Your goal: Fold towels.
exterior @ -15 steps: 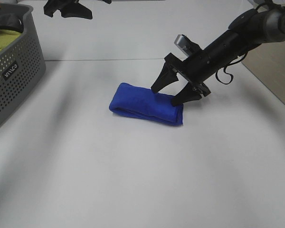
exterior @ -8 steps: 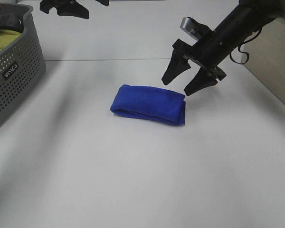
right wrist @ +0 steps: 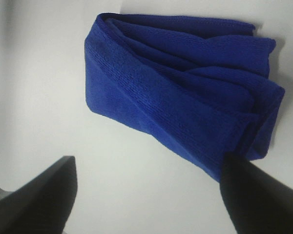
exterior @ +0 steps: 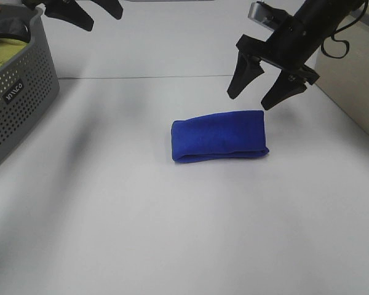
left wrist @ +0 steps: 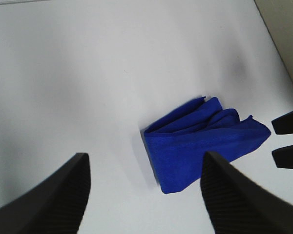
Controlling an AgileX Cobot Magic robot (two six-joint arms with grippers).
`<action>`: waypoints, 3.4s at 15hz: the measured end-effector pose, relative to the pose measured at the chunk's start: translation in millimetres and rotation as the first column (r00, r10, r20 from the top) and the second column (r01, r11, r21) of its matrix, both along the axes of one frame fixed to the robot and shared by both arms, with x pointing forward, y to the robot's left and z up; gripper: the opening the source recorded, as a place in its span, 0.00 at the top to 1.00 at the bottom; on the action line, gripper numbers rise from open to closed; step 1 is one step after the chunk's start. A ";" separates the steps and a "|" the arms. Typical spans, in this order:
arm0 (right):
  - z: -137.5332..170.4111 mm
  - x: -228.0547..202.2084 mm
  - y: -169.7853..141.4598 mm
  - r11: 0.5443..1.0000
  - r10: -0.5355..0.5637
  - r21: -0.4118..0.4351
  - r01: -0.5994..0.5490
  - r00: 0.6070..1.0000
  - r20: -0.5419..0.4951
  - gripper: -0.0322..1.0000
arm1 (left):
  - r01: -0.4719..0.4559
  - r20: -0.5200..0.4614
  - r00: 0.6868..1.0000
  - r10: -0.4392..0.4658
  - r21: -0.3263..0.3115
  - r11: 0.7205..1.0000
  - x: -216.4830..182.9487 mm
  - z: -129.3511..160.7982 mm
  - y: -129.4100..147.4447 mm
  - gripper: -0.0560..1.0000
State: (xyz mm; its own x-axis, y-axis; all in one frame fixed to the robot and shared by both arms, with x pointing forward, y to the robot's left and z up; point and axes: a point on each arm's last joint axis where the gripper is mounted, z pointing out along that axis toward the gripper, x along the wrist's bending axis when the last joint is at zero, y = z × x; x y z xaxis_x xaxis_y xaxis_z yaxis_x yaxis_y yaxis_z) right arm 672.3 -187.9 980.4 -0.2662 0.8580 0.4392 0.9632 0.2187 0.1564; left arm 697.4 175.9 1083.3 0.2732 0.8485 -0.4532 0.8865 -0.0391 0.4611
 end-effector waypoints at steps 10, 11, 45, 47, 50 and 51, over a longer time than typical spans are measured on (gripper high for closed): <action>-74.4 17.9 6.3 0.996 -0.059 -0.062 0.060 0.998 0.026 0.23 | 0.025 -0.044 0.999 -0.025 0.006 1.000 -6.9 2.6 -0.3 0.36; -69.4 17.5 6.1 0.996 -0.058 -0.061 0.061 0.998 0.037 0.23 | 0.025 -0.044 0.999 -0.025 0.006 1.000 -6.9 2.6 -0.3 0.36; 130.1 -283.5 -62.0 0.986 -0.020 -0.144 0.083 0.919 0.395 0.23 | -0.045 0.200 0.980 -0.009 0.262 0.964 -365.0 25.9 89.1 0.36; 123.2 -317.0 -69.4 0.985 -0.018 -0.145 0.093 0.894 0.448 0.23 | -0.053 0.250 0.968 -0.013 0.256 0.965 -390.3 13.5 93.8 0.36; 101.3 -376.7 -84.4 0.980 -0.019 -0.149 0.128 0.817 0.576 0.23 | -0.059 0.350 0.936 -0.034 0.251 0.966 -427.7 -12.2 100.8 0.36; 94.3 -391.0 -88.8 0.978 -0.028 -0.148 0.150 0.788 0.615 0.23 | -0.055 0.377 0.925 -0.048 0.257 0.965 -435.4 -20.0 102.3 0.36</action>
